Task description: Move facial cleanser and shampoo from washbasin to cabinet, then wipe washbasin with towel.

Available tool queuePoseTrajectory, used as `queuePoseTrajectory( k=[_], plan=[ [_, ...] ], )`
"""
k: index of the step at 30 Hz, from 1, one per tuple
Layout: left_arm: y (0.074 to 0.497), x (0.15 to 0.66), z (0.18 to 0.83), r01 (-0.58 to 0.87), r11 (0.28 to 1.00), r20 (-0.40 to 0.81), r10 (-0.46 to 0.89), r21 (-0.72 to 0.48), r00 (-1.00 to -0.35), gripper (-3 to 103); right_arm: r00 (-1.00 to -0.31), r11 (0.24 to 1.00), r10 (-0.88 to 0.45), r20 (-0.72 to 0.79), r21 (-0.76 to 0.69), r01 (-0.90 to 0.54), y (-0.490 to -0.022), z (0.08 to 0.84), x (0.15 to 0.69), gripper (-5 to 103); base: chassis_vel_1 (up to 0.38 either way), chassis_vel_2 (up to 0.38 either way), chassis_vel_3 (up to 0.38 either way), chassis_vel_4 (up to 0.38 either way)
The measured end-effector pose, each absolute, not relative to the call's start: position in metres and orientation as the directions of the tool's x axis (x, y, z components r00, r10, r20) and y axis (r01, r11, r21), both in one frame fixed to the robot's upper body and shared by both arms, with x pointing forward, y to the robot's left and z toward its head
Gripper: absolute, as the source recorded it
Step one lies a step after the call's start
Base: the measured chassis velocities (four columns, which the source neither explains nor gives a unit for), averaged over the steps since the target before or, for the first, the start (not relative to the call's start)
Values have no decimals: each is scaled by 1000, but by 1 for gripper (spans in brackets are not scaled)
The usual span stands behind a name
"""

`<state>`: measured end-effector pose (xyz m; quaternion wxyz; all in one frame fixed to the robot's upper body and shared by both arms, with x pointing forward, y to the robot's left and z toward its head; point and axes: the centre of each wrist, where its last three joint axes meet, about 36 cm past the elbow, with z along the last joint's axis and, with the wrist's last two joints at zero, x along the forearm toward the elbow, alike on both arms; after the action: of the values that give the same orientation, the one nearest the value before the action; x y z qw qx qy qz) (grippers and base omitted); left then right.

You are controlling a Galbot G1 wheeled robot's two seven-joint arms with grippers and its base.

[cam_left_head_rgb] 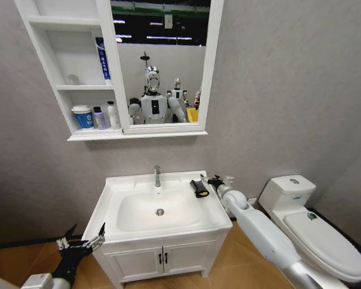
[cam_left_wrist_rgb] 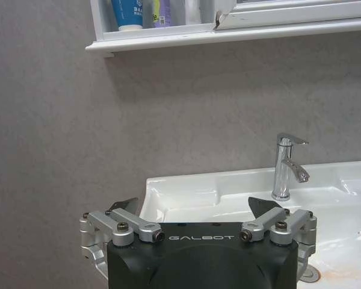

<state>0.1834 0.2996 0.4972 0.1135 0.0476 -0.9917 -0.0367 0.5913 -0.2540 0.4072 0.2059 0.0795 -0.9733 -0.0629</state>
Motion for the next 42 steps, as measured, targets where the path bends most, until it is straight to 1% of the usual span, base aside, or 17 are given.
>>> queuePoseTrajectory(
  k=[5, 16, 18, 21, 24, 25, 27, 28, 29, 30, 32, 34, 35, 37, 38, 40, 42],
  plan=[
    [300, 183, 497, -86, 993, 222, -103, 84, -970, 100, -874, 980, -181, 451, 161, -120, -240, 383, 605, 100, 0, 0, 0, 0],
    [300, 183, 497, -86, 993, 222, -103, 84, -970, 100, -854, 989, -142, 501, 111, -100, -249, 346, 615, 100, 0, 0, 0, 0],
    [300, 183, 497, -86, 993, 222, -103, 84, -970, 100, -852, 989, -142, 504, 113, -98, -249, 344, 616, 97, 0, 0, 0, 0],
    [300, 183, 497, -86, 993, 222, -103, 84, -970, 100, -847, 988, -145, 511, 122, -96, -250, 340, 617, 89, 0, 0, 0, 0],
    [300, 183, 497, -86, 993, 222, -103, 84, -970, 100, -846, 988, -148, 513, 122, -99, -251, 338, 616, 73, 0, 0, 0, 0],
    [300, 183, 497, -86, 993, 222, -103, 84, -970, 100, -846, 988, -148, 513, 122, -99, -251, 338, 616, 73, 0, 0, 0, 0],
    [300, 183, 497, -86, 993, 222, -103, 84, -970, 100, -847, 988, -147, 511, 122, -98, -251, 336, 615, 62, 0, 0, 0, 0],
    [300, 183, 497, -86, 993, 222, -103, 84, -970, 100, -847, 988, -147, 511, 122, -98, -251, 336, 615, 62, 0, 0, 0, 0],
    [300, 183, 497, -86, 993, 222, -103, 84, -970, 100, -850, 988, -147, 506, 123, -98, -252, 335, 615, 57, 0, 0, 0, 0],
    [300, 183, 497, -86, 993, 222, -103, 84, -970, 100, -853, 988, -145, 501, 123, -96, -254, 334, 614, 46, 0, 0, 0, 0],
    [300, 183, 497, -86, 993, 222, -103, 84, -970, 100, -853, 988, -144, 501, 125, -94, -255, 334, 614, 46, 0, 0, 0, 0],
    [300, 183, 497, -86, 993, 222, -103, 84, -970, 100, -854, 988, -143, 500, 126, -91, -258, 335, 614, 35, 0, 0, 0, 0],
    [300, 183, 497, -86, 993, 222, -103, 84, -970, 100, -854, 988, -143, 500, 126, -91, -258, 335, 614, 35, 0, 0, 0, 0],
    [300, 183, 497, -86, 993, 222, -103, 84, -970, 100, -856, 988, -143, 496, 126, -92, -258, 336, 613, 24, 0, 0, 0, 0],
    [300, 183, 497, -86, 993, 222, -103, 84, -970, 100, -856, 988, -143, 496, 126, -92, -258, 336, 613, 24, 0, 0, 0, 0],
    [300, 183, 497, -86, 993, 222, -103, 84, -970, 100, -858, 988, -140, 495, 125, -89, -259, 337, 613, 14, 0, 0, 0, 0],
    [300, 183, 497, -86, 993, 222, -103, 84, -970, 100, -858, 988, -138, 495, 124, -88, -260, 337, 612, 9, 0, 0, 0, 0]
  ],
)
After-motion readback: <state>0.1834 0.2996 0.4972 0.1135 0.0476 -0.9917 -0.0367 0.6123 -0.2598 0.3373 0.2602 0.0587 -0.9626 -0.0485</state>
